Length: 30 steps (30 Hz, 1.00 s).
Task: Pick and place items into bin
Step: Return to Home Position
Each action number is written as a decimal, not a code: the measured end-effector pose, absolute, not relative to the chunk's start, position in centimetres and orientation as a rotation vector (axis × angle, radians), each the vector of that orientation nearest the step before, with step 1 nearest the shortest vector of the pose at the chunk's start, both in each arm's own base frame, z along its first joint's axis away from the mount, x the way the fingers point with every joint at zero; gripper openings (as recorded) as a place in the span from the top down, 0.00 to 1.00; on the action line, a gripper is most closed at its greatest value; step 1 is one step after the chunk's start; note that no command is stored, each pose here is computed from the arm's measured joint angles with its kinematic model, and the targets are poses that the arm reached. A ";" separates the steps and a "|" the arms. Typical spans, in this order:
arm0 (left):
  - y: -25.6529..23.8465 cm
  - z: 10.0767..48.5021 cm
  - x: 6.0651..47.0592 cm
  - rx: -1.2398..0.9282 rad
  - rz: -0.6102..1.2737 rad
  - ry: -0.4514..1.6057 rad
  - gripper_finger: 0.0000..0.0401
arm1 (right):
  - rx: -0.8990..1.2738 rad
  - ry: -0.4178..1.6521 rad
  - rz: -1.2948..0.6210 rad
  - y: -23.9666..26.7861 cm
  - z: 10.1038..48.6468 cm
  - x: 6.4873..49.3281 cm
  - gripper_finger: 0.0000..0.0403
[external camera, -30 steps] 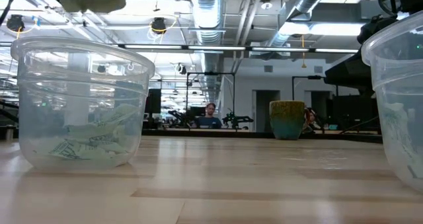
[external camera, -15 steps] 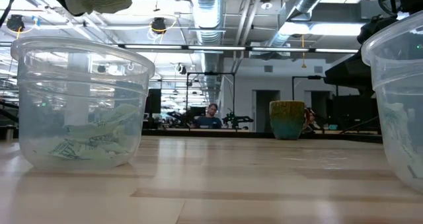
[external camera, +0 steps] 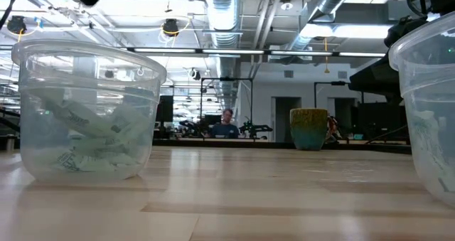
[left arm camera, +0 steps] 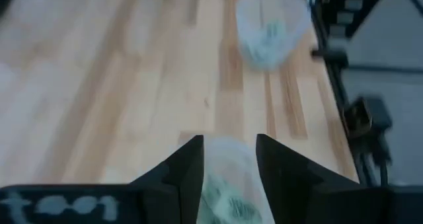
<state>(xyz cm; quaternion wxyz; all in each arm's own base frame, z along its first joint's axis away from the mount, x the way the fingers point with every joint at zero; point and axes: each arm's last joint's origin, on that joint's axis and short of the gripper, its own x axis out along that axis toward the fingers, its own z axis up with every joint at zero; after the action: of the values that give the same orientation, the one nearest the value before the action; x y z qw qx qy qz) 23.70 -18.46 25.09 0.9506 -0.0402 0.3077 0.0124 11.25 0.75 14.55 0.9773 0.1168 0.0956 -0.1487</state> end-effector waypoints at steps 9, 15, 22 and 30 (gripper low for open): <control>-16.3 32.9 21.3 0.009 -0.011 0.379 0.68 | 0.235 0.193 -0.300 0.7 14.5 11.2 0.67; -13.6 38.0 17.9 -0.034 -0.078 0.204 0.67 | 0.235 0.193 -0.300 0.7 14.5 11.2 0.67; -10.8 40.4 14.8 -0.074 -0.089 0.106 0.68 | 0.235 0.193 -0.299 0.7 14.5 11.2 0.67; -8.4 42.8 12.1 0.136 -0.413 -0.090 0.68 | 0.235 0.193 -0.300 0.7 14.5 11.3 0.67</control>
<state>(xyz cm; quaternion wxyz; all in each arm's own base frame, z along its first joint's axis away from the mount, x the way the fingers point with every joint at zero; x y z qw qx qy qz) 12.10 -8.38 42.82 0.9754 0.0676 -0.0448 -0.2050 11.25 0.75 14.54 0.9773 0.1168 0.0958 -0.1487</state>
